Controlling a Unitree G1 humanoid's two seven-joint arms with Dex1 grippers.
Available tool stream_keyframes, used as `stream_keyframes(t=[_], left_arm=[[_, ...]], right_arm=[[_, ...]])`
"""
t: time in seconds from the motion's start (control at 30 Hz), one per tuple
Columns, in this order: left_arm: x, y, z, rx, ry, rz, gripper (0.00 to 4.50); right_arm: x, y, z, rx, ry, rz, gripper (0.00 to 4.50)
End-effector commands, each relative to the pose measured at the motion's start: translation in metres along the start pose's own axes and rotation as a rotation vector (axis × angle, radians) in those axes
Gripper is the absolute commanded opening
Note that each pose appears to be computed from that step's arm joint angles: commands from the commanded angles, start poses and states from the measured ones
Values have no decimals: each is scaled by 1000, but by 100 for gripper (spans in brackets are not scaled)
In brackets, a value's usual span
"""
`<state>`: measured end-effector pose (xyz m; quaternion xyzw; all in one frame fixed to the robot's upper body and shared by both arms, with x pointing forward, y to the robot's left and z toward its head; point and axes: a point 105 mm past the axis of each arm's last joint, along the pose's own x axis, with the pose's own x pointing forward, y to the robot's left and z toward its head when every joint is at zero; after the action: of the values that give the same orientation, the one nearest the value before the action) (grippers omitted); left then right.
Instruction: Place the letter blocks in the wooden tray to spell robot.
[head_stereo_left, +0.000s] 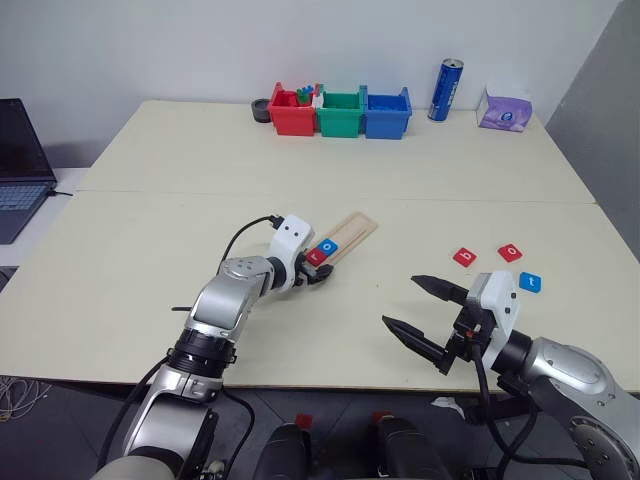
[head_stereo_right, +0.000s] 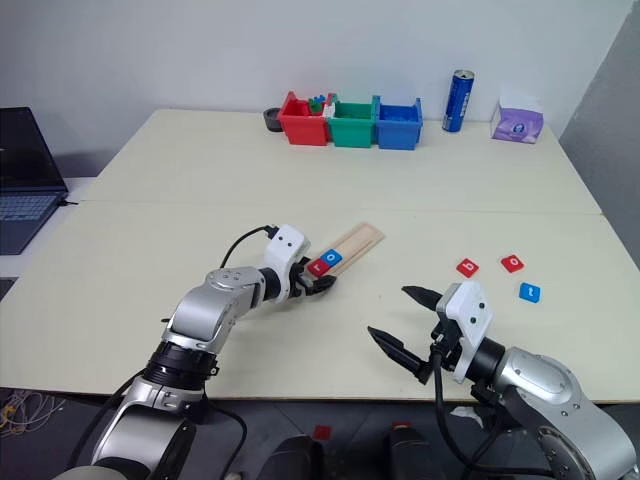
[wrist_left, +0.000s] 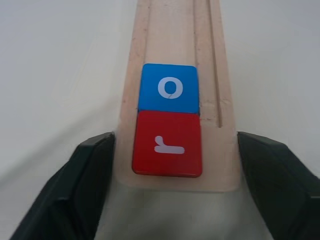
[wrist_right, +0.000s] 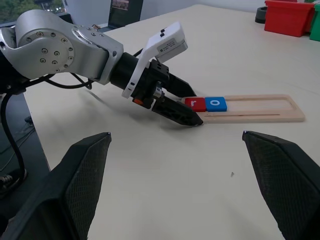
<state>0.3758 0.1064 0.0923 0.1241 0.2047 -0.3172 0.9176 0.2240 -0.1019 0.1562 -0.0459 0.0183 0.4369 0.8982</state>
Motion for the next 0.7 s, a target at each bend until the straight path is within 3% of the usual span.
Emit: stream_keyframes(t=[0.03, 0.3, 0.7], left_arm=[[3, -3, -8, 2, 31, -21, 340], [-3, 2, -7, 8, 5, -46, 340], [-25, -58, 0, 415, -92, -618, 340]], right_arm=[[-2, 4, 15, -43, -44, 7, 450], [-2, 4, 17, -44, -48, 6, 450], [-50, 2, -21, -38, 181, 6, 450]])
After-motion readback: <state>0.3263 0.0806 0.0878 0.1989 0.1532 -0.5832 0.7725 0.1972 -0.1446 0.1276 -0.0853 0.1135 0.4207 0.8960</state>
